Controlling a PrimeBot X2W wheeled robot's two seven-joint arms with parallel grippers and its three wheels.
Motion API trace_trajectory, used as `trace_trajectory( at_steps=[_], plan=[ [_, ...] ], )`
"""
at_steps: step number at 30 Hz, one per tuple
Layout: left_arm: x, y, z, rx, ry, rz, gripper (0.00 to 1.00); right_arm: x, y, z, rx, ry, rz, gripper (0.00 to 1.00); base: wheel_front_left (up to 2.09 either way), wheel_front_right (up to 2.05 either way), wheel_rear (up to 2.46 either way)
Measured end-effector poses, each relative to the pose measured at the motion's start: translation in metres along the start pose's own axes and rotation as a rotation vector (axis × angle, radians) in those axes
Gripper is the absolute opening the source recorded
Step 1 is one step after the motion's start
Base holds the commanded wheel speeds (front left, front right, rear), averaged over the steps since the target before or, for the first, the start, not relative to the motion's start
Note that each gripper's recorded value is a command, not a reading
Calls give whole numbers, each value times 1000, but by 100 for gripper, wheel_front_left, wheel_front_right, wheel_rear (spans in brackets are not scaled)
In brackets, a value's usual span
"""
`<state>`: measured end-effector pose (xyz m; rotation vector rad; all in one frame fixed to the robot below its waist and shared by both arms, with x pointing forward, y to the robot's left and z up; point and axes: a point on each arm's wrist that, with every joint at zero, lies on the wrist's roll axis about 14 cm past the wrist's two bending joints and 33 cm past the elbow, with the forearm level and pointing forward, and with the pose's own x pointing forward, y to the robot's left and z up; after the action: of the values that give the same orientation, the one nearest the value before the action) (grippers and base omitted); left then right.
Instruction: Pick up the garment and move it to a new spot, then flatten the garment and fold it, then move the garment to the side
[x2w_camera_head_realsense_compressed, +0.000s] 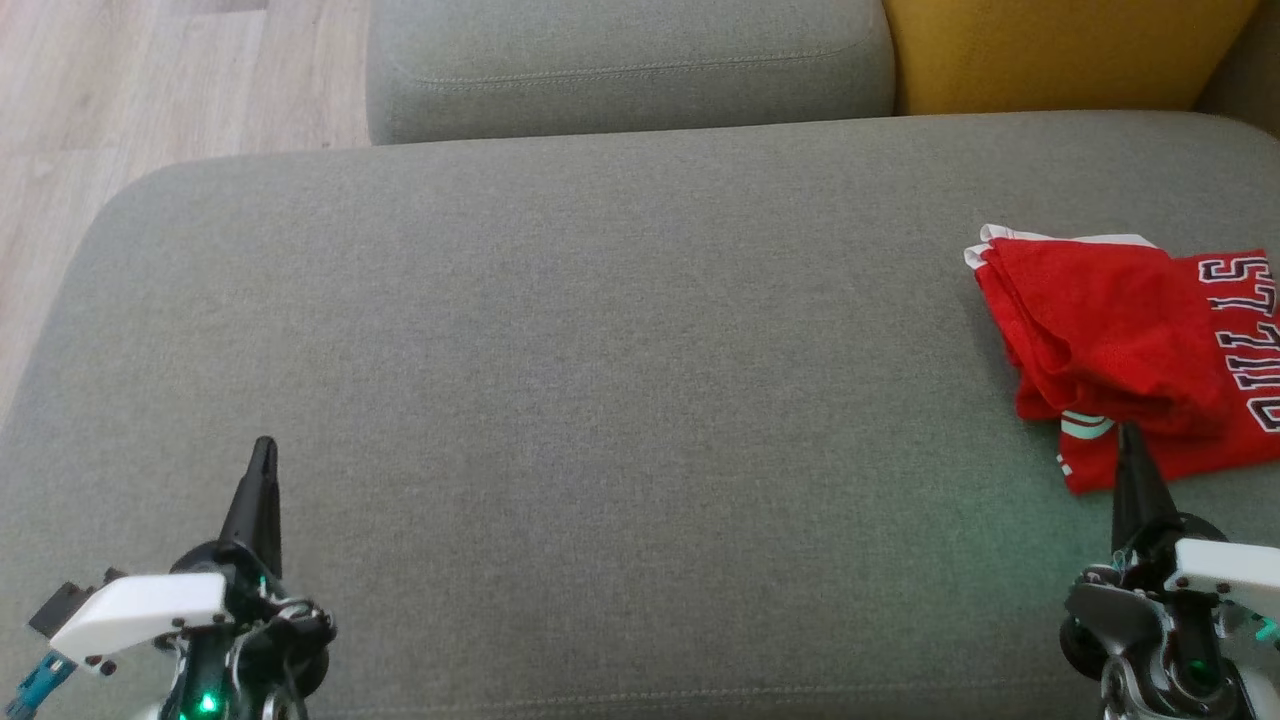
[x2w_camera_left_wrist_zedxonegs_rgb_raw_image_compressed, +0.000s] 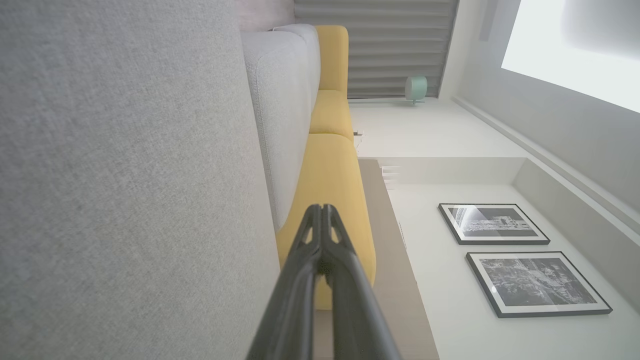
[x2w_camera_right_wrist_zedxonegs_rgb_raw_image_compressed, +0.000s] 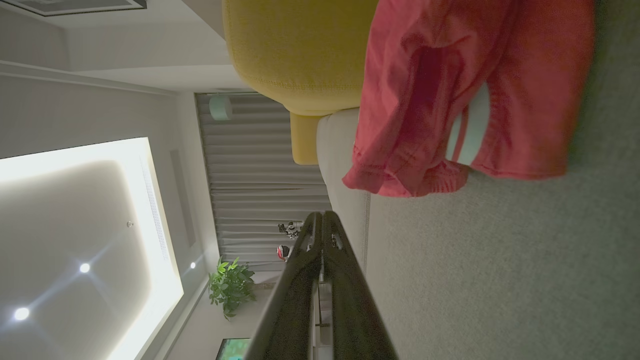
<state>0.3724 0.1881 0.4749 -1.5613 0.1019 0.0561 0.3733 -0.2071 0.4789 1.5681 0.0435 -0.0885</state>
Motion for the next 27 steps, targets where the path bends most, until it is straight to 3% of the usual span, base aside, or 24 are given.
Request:
trace_trajectory(
  at_steps=[27],
  plan=[
    [0, 0, 1, -14, -4, 0, 0, 0, -1, 1, 6, -2, -2, 0, 0, 0, 0]
  ],
)
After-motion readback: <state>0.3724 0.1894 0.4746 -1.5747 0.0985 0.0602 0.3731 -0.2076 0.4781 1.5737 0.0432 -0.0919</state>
